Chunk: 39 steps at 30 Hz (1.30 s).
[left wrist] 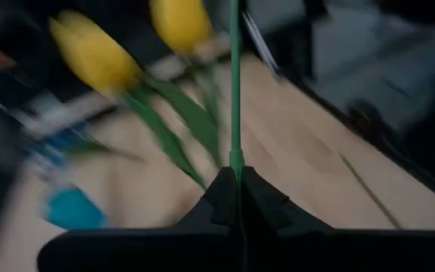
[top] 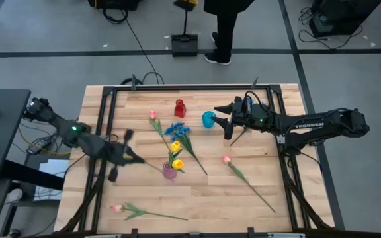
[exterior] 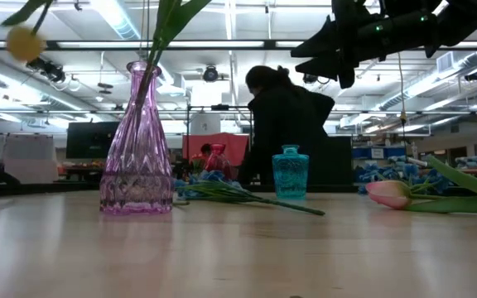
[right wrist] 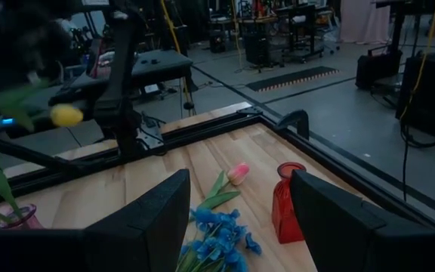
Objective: Sort flowers into vase by color
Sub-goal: Put the yellow tulip into the purple vase
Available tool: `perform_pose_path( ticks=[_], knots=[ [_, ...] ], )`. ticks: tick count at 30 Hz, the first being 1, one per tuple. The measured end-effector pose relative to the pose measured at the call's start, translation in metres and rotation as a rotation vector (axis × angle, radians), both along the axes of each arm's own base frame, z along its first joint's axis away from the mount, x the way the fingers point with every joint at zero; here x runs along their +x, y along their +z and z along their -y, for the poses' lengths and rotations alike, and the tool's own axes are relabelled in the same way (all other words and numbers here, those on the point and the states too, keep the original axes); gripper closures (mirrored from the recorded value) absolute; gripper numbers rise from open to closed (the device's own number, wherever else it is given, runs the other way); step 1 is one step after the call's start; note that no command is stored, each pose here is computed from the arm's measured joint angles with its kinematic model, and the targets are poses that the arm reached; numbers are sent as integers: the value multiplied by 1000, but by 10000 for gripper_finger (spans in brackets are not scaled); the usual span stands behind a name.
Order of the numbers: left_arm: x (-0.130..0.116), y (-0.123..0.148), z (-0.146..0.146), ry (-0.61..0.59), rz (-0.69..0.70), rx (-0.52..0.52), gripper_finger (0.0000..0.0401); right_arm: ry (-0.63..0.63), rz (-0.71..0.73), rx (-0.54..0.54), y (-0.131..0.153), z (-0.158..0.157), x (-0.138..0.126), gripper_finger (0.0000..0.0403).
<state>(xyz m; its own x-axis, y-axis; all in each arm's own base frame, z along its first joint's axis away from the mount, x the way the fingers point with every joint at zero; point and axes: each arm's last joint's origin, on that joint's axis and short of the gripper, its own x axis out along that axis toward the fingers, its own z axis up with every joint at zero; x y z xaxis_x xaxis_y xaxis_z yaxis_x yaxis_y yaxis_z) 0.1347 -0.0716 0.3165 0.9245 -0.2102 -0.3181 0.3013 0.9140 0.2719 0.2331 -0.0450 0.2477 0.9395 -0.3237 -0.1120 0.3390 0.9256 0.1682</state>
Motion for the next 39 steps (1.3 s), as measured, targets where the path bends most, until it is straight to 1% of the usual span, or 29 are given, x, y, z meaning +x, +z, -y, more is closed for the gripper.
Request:
perform_pose_path(
  ticks=[3,5,11,14,17,20,25,30,33,36,39],
  knots=[
    [-14,14,-12,98,130,7,391,0,2,0,0,0,0,164],
    [-20,17,-19,206,161,26,391,0,8,-2,1,0,0,164],
    [-25,15,-32,582,176,116,391,2,30,-18,3,0,0,164],
    [-24,14,-36,698,171,162,391,3,33,-30,4,0,0,164],
    [-22,9,-41,743,130,186,391,3,31,-33,3,0,1,164],
    [-19,0,-45,763,58,194,391,4,23,-34,0,1,5,164],
    [-9,-12,-55,802,-60,156,391,8,21,-35,-10,2,15,164],
    [7,-22,-68,816,-168,137,392,35,12,-33,-20,3,24,164],
    [19,-31,-77,823,-262,160,392,47,6,-39,-20,3,24,164],
    [32,-42,-87,820,-366,196,392,51,16,-78,-15,3,22,164],
    [44,-57,-97,784,-492,241,392,52,39,-116,-8,2,18,164]
  ],
)
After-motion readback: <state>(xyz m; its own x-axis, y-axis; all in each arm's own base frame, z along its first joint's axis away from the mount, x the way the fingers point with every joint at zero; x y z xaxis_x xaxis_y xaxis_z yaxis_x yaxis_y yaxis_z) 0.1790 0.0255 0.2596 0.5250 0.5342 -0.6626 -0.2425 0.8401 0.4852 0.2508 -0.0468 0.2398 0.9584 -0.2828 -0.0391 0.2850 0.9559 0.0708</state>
